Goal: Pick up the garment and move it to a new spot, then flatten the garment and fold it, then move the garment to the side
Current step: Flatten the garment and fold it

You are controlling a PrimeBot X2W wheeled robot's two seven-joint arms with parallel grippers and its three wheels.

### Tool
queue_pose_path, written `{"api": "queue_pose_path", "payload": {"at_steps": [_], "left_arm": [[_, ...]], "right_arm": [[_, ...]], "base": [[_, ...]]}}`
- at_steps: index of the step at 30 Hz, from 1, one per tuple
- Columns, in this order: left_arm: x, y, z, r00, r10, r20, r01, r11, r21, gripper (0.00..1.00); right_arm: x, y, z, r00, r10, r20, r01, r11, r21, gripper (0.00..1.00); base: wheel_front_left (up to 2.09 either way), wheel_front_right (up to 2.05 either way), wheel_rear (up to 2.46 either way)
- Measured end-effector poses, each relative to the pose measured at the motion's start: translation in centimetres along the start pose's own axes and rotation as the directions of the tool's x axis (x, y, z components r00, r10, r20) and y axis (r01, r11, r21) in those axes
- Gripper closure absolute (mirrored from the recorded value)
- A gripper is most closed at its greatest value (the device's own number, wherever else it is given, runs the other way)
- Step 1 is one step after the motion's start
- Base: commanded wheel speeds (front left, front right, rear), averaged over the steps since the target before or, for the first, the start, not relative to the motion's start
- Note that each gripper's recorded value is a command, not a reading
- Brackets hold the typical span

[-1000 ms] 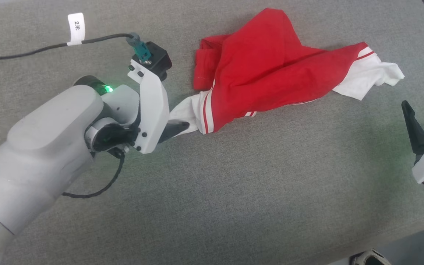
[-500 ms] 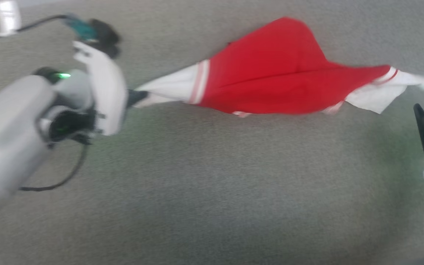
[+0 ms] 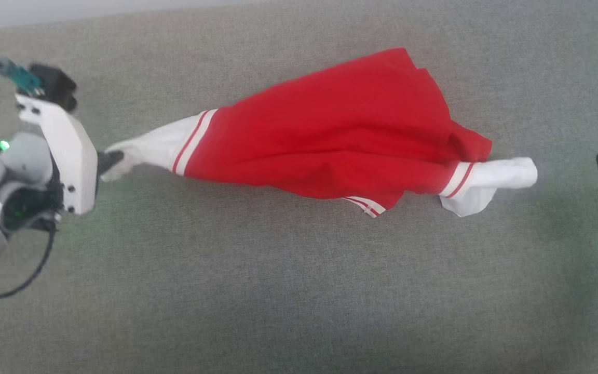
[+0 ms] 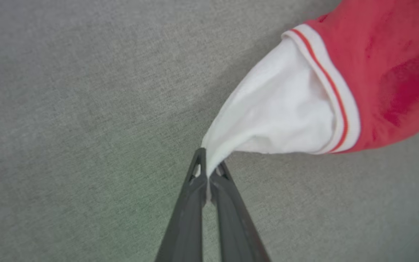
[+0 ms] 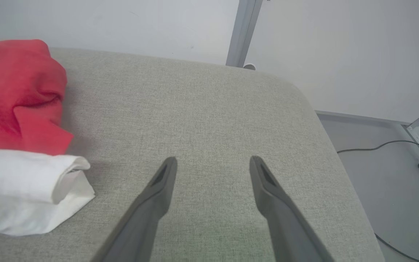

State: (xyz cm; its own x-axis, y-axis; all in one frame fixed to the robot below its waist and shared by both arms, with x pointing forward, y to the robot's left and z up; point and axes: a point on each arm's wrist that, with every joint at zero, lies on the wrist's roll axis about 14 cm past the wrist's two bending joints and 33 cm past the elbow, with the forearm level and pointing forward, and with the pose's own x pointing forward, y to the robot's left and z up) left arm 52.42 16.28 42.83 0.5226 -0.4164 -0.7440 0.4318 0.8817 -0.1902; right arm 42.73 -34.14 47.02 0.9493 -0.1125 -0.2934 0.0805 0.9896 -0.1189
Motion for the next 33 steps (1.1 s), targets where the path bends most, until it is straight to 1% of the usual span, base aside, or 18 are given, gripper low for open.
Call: {"api": "queue_pose_path", "payload": {"at_steps": [2, 3, 4, 5, 6, 7, 8, 10, 12, 15, 16, 17, 19, 22, 24, 28, 31, 33], "left_arm": [[0.4, 0.0, -0.5, 1.0, 0.005, 0.0, -0.005, 1.0, -0.01, 1.0], [0.5, 0.0, -0.8, 1.0, 0.006, 0.0, -0.006, 1.0, -0.014, 0.98], [0.6, 0.0, -0.9, 1.0, 0.008, 0.002, -0.008, 1.0, -0.017, 0.89], [0.7, 0.1, -1.1, 1.0, 0.016, 0.007, -0.015, 1.0, -0.012, 0.72], [0.7, 0.3, -1.2, 1.0, 0.029, 0.011, -0.029, 1.0, 0.002, 0.58], [0.6, 0.4, -1.1, 0.999, 0.039, 0.021, -0.039, 0.999, 0.018, 0.33], [0.5, 0.6, -0.9, 0.998, 0.046, 0.042, -0.047, 0.999, 0.024, 0.0], [0.1, 0.8, -0.1, 0.993, 0.057, 0.104, -0.059, 0.998, 0.018, 0.0], [-0.5, 0.7, 1.1, 0.98, 0.055, 0.193, -0.055, 0.998, -0.01, 0.0], [-1.5, 0.5, 2.2, 0.945, 0.059, 0.321, -0.052, 0.998, -0.031, 0.0], [-1.5, 0.5, 2.2, 0.945, 0.059, 0.321, -0.052, 0.998, -0.031, 0.0], [-1.9, 0.6, 2.1, 0.932, 0.065, 0.356, -0.053, 0.998, -0.043, 0.0], [-2.5, 0.5, 1.7, 0.906, 0.082, 0.415, -0.06, 0.996, -0.066, 0.0], [-3.5, 0.3, 0.8, 0.857, 0.114, 0.503, -0.07, 0.992, -0.107, 0.0], [-4.1, 0.2, -0.4, 0.835, 0.145, 0.531, -0.092, 0.988, -0.125, 0.0], [-4.9, -0.7, -2.3, 0.814, 0.176, 0.554, -0.085, 0.979, -0.187, 0.0], [-6.5, -0.9, -1.7, 0.76, 0.212, 0.615, -0.08, 0.969, -0.235, 0.0], [-7.1, -1.1, -2.5, 0.746, 0.227, 0.626, -0.079, 0.964, -0.255, 0.0]], "right_arm": [[-0.2, -0.2, 0.1, 1.0, -0.002, 0.0, 0.002, 1.0, -0.004, 0.0], [-0.2, -0.2, 0.1, 1.0, -0.002, -0.003, 0.002, 1.0, -0.005, 0.0], [-0.3, -0.2, 0.2, 1.0, -0.001, -0.001, 0.001, 1.0, -0.01, 0.0], [-0.4, -0.2, 0.2, 1.0, 0.002, -0.007, -0.002, 1.0, -0.014, 0.0], [-0.5, -0.1, 0.3, 1.0, 0.008, -0.007, -0.008, 1.0, -0.021, 0.0], [-0.5, 0.1, 0.4, 1.0, 0.016, -0.013, -0.017, 0.999, -0.029, 0.0], [-0.5, 0.4, 0.6, 0.999, 0.029, -0.014, -0.03, 0.999, -0.04, 0.0], [-0.6, 1.2, 1.1, 0.998, 0.062, -0.018, -0.063, 0.996, -0.068, 0.0], [-0.7, 2.3, 1.5, 0.994, 0.109, -0.03, -0.111, 0.99, -0.092, 0.0], [-0.9, 4.2, 1.6, 0.978, 0.191, -0.082, -0.201, 0.968, -0.147, 0.0], [-0.9, 4.2, 1.6, 0.978, 0.191, -0.082, -0.201, 0.968, -0.147, 0.0], [-1.1, 5.0, 1.4, 0.969, 0.223, -0.107, -0.238, 0.958, -0.158, 0.0], [-1.4, 6.3, 1.1, 0.949, 0.278, -0.151, -0.303, 0.936, -0.18, 0.0], [-1.9, 7.9, 0.8, 0.911, 0.349, -0.219, -0.394, 0.894, -0.213, 0.0], [-2.2, 8.8, 0.6, 0.885, 0.385, -0.261, -0.445, 0.865, -0.231, 0.0], [-1.9, 9.7, 1.0, 0.85, 0.419, -0.319, -0.508, 0.812, -0.288, 0.0], [-1.3, 10.4, 1.2, 0.827, 0.432, -0.36, -0.546, 0.77, -0.329, 0.0], [-0.9, 11.3, 1.1, 0.806, 0.447, -0.388, -0.576, 0.744, -0.339, 0.0]], "base": [[0.0, 0.0, 0.0], [0.0, 0.0, 0.0], [0.0, 0.0, 0.0], [0.0, 0.0, 0.0], [0.0, 0.0, 0.0], [0.0, 0.0, 0.0], [0.0, 0.0, 0.0], [0.0, 0.0, 0.0], [0.0, 0.0, 0.0], [0.0, 0.0, 0.0], [0.0, 0.0, 0.0], [0.0, 0.0, 0.0], [0.0, 0.0, 0.0], [0.0, 0.0, 0.0], [0.0, 0.0, 0.0], [0.0, 0.0, 0.0], [0.0, 0.0, 0.0], [0.0, 0.0, 0.0]]}}
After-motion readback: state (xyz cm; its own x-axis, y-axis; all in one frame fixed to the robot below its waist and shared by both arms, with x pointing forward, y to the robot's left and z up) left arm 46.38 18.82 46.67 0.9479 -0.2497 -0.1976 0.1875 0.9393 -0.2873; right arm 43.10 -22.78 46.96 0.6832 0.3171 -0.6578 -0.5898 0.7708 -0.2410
